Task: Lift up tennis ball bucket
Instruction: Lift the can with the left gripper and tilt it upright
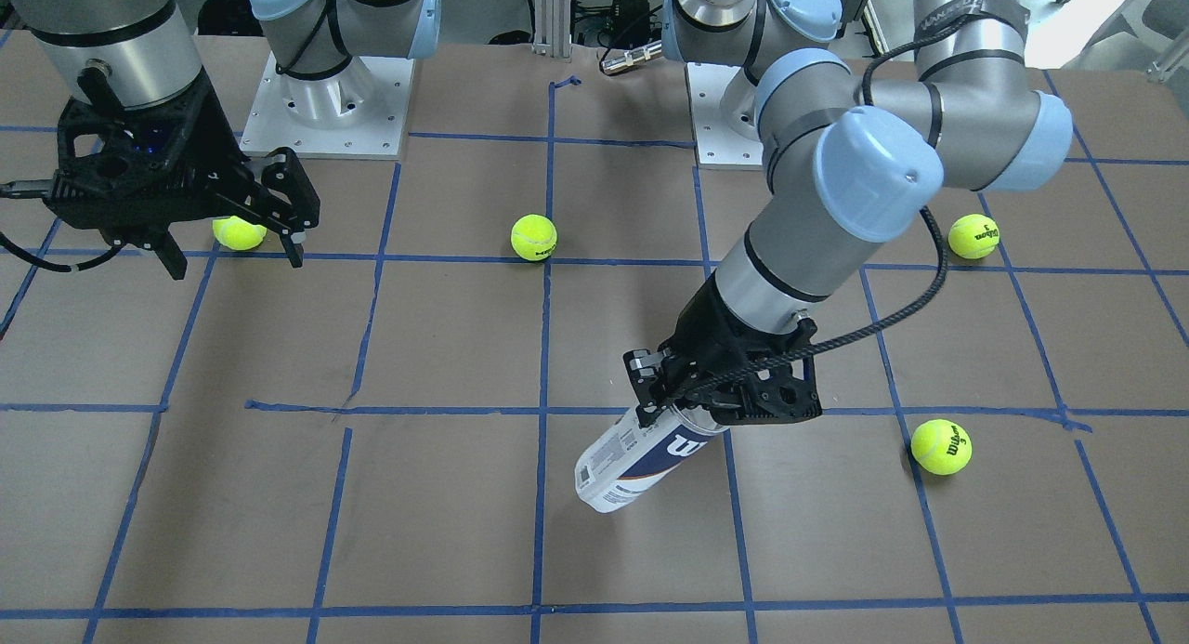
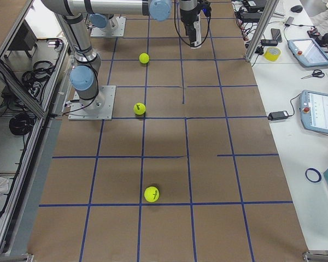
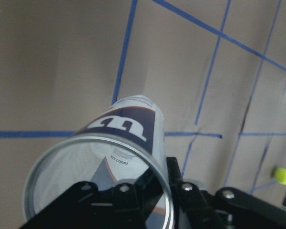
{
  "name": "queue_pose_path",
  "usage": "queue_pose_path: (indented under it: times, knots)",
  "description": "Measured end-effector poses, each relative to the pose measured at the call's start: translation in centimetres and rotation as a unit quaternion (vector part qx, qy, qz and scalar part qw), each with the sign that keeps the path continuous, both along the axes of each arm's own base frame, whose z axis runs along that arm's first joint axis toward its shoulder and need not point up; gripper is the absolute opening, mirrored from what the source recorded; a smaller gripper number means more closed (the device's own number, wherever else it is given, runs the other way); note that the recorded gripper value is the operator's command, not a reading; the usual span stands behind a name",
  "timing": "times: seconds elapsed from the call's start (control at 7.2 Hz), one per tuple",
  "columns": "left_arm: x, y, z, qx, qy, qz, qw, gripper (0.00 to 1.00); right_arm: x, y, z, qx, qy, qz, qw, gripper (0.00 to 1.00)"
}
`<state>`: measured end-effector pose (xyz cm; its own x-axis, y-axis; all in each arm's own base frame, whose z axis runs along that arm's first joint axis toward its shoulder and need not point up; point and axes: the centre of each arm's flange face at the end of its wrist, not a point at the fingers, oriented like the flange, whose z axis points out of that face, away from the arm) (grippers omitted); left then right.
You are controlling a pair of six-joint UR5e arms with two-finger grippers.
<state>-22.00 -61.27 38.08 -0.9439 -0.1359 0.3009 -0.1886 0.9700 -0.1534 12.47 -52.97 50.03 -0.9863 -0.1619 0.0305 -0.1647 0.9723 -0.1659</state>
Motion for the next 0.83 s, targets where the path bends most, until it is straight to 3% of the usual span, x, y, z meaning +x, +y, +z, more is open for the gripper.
queue_pose_path:
  times: [0.14,0.28,0.69,0.83]
  knots:
    - [-1.1,0.2,0.3,-0.014,-0.079,-0.041,0.9960,0.00,0.0,0.0,0.0,0.000,0.000,0.000,1.0000,1.00]
    - [-1.9,0.5,0.3,-0.012,-0.124,-0.082,0.9888,0.00,0.0,0.0,0.0,0.001,0.000,0.000,1.0000,1.00]
    - [-4.3,0.4,-1.9,-0.003,-0.172,-0.150,0.9736,0.00,0.0,0.0,0.0,0.000,0.000,0.000,1.0000,1.00]
    - [-4.6,0.1,-3.0,0.001,-0.176,-0.166,0.9702,0.19,0.0,0.0,0.0,-0.001,0.000,0.000,1.0000,1.00]
